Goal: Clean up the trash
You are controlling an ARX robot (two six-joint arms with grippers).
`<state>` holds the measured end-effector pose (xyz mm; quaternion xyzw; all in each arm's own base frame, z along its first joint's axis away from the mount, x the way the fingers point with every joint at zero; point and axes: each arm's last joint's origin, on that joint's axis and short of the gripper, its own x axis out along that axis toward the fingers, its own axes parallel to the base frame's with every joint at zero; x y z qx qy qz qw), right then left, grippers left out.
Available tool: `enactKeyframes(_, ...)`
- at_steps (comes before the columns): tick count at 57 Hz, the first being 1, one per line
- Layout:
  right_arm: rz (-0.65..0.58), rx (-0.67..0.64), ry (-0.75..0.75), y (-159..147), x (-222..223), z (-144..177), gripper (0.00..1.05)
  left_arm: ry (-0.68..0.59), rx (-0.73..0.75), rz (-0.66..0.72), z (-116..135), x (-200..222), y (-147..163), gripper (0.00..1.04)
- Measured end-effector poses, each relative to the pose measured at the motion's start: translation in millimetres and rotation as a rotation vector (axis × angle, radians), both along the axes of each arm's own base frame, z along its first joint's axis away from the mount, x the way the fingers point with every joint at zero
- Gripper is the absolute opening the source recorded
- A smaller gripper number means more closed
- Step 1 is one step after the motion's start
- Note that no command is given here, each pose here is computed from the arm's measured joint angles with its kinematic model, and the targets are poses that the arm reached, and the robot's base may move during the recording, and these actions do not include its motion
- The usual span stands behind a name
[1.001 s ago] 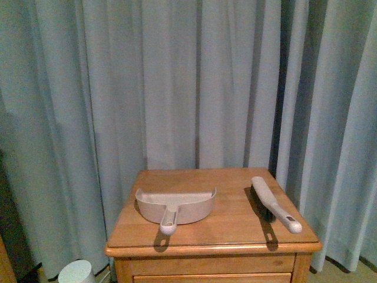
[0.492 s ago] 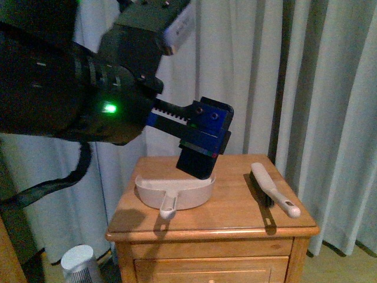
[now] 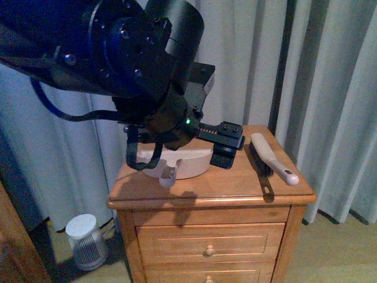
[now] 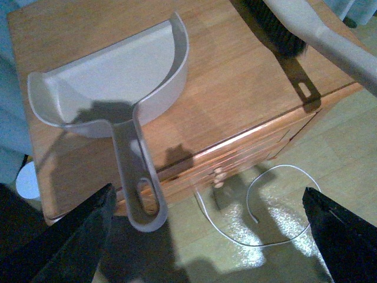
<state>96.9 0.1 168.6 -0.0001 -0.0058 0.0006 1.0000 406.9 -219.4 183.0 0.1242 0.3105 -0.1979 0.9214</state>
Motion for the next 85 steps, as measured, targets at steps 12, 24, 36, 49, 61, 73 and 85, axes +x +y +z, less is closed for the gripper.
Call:
enactKeyframes(12, 0.0, 0.0, 0.0, 0, 0, 0, 0.98, 0.043, 0.036, 0.033, -3, 19, -24, 0.97)
enactKeyframes(24, 0.0, 0.0, 0.0, 0, 0, 0, 0.98, 0.064, 0.076, 0.063, -19, 37, -36, 0.97)
enactKeyframes(36, 0.0, 0.0, 0.0, 0, 0, 0, 0.98, 0.057, 0.089, 0.104, -34, 55, -37, 0.97)
enactKeyframes(49, 0.0, 0.0, 0.0, 0, 0, 0, 0.98, 0.045, 0.098, 0.175, -40, 76, -23, 0.97)
enactKeyframes(61, 0.0, 0.0, 0.0, 0, 0, 0, 0.98, 0.075, 0.125, 0.236, -52, 89, 1, 0.97)
enactKeyframes(73, 0.0, 0.0, 0.0, 0, 0, 0, 0.98, 0.096, 0.122, 0.259, -62, 93, 11, 0.97)
enactKeyframes(85, 0.0, 0.0, 0.0, 0, 0, 0, 0.98, 0.127, 0.111, 0.255, -75, 91, 11, 0.97)
